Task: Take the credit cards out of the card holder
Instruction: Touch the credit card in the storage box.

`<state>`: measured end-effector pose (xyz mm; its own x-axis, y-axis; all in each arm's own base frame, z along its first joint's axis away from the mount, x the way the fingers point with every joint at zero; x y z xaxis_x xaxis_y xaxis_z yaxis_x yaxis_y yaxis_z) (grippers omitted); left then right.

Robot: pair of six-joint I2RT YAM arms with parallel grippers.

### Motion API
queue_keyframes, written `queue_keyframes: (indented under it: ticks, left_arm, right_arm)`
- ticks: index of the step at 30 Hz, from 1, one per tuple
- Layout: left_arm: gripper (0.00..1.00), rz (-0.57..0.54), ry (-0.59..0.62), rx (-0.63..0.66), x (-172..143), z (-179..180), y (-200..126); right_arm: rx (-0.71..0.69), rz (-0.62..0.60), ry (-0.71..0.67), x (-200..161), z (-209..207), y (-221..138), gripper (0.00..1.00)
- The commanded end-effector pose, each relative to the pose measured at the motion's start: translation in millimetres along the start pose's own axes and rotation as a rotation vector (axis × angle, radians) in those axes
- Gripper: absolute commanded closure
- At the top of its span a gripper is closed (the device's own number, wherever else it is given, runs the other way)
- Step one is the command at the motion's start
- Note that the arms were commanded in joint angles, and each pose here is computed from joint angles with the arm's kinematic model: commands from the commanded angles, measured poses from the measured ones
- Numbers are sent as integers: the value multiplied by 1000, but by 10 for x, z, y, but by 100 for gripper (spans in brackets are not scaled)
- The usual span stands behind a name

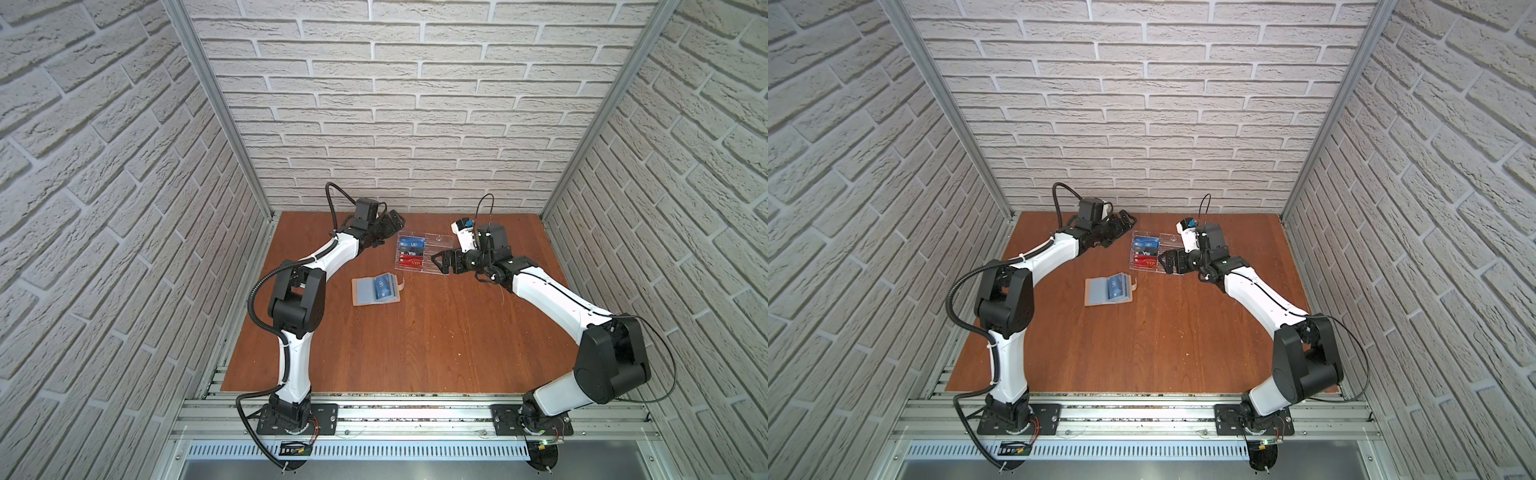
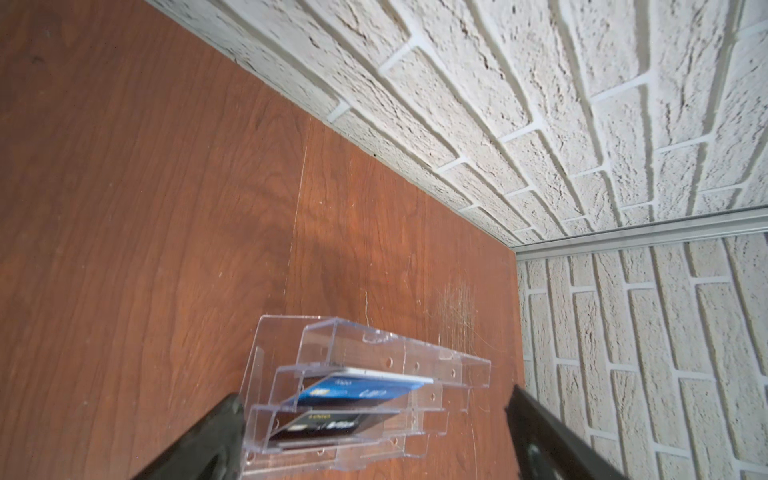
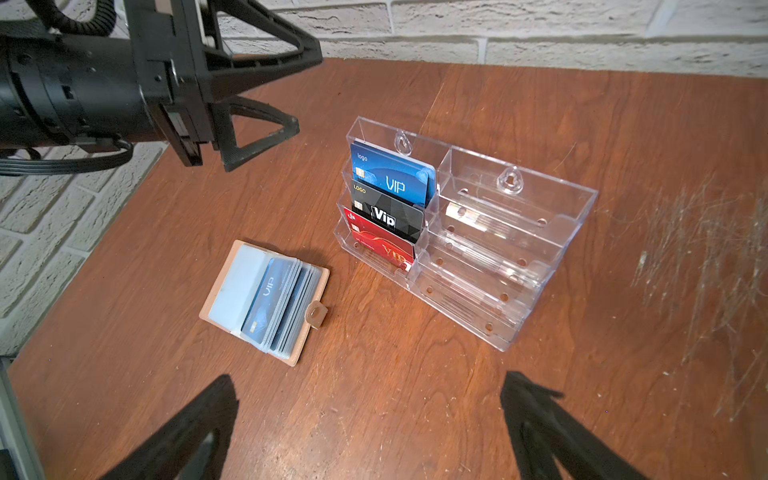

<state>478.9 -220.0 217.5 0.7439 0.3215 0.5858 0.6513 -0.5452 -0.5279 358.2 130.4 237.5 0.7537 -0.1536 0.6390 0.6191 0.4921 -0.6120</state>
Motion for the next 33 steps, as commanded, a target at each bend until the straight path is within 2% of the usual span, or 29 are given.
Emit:
queue_keyframes:
  ticks: [1, 9, 18, 33]
  left_arm:
    - [2, 11, 38, 1, -7, 15, 148]
    - [2, 32, 46, -40, -180, -65, 305]
    - [2, 12, 50, -72, -268, -162, 178]
    - [2, -16, 73, -81, -228, -348, -34]
  right_arm:
    - [34, -32, 24, 85, 42, 14, 0]
    - [17, -36, 25, 60, 7, 51, 0]
    - [22, -27, 30, 41, -3, 73, 0]
    - [27, -10, 34, 2, -26, 123, 0]
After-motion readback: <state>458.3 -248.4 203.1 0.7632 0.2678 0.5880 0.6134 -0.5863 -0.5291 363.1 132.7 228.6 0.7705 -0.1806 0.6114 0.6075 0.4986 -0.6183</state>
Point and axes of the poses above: each gripper's point midway between its finger pads, its own y axis out along the fingers, its own z axis along the line the jaws close on, x = y × z, the point moved 9 cm from there along -y, back along the fingers, and after that the axes turned 10 degrees about y, right-handed, at the moved point
